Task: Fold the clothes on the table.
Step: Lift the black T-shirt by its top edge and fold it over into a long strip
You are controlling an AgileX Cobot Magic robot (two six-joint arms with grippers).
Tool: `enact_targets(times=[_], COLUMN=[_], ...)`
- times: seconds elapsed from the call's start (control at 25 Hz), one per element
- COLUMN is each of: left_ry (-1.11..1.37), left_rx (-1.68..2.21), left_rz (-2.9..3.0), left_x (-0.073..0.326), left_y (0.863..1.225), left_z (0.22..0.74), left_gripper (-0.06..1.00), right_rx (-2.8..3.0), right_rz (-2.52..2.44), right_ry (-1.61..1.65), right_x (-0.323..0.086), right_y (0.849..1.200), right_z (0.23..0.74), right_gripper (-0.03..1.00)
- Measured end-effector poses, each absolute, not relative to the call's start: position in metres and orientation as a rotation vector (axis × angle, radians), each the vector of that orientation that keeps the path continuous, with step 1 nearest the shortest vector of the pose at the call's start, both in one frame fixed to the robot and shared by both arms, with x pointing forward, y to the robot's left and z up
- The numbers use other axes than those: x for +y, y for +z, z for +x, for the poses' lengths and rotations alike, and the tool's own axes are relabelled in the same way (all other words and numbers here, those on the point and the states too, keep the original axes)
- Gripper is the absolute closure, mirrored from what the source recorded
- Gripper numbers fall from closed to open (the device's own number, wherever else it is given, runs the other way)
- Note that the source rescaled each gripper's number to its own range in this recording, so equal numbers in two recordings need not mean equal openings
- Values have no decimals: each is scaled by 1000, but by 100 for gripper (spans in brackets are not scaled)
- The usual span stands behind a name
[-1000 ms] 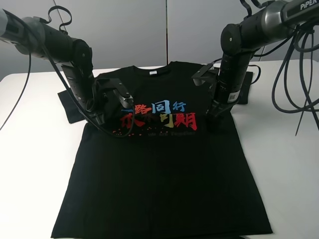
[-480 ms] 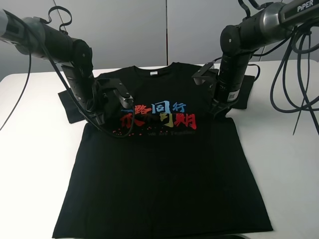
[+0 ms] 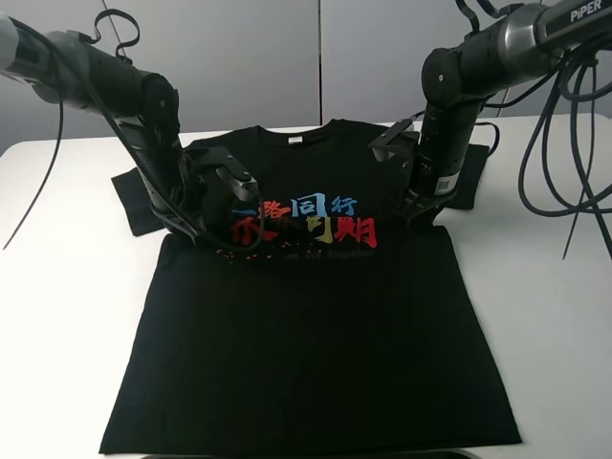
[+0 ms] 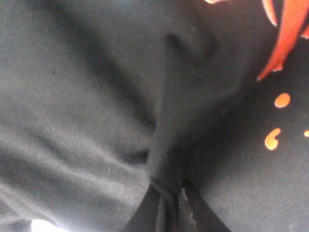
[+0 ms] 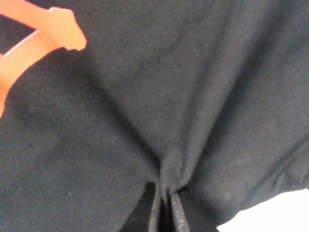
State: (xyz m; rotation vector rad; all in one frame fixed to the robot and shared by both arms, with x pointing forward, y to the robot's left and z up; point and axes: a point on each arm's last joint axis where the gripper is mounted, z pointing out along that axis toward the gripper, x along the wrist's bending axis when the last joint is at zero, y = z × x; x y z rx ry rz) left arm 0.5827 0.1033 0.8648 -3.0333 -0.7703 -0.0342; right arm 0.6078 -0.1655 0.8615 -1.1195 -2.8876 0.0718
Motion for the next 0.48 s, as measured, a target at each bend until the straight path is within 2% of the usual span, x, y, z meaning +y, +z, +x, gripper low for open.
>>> enact_targets(times=[0.24,0.48], left_ry=[-173,-405], left_rx=[-923,-1089], left_rz=[-2996,-2976], left_x=[95,85], left_y=[872,906], left_z=[607,639], left_gripper=[94,94], right_rx=[-2961,-3193], right_rz=[-1213,-1406], right_ry=[29,-85], right_x=[-168,-176], right_y=[876,920], right_z=[612,629], right_gripper=[97,97])
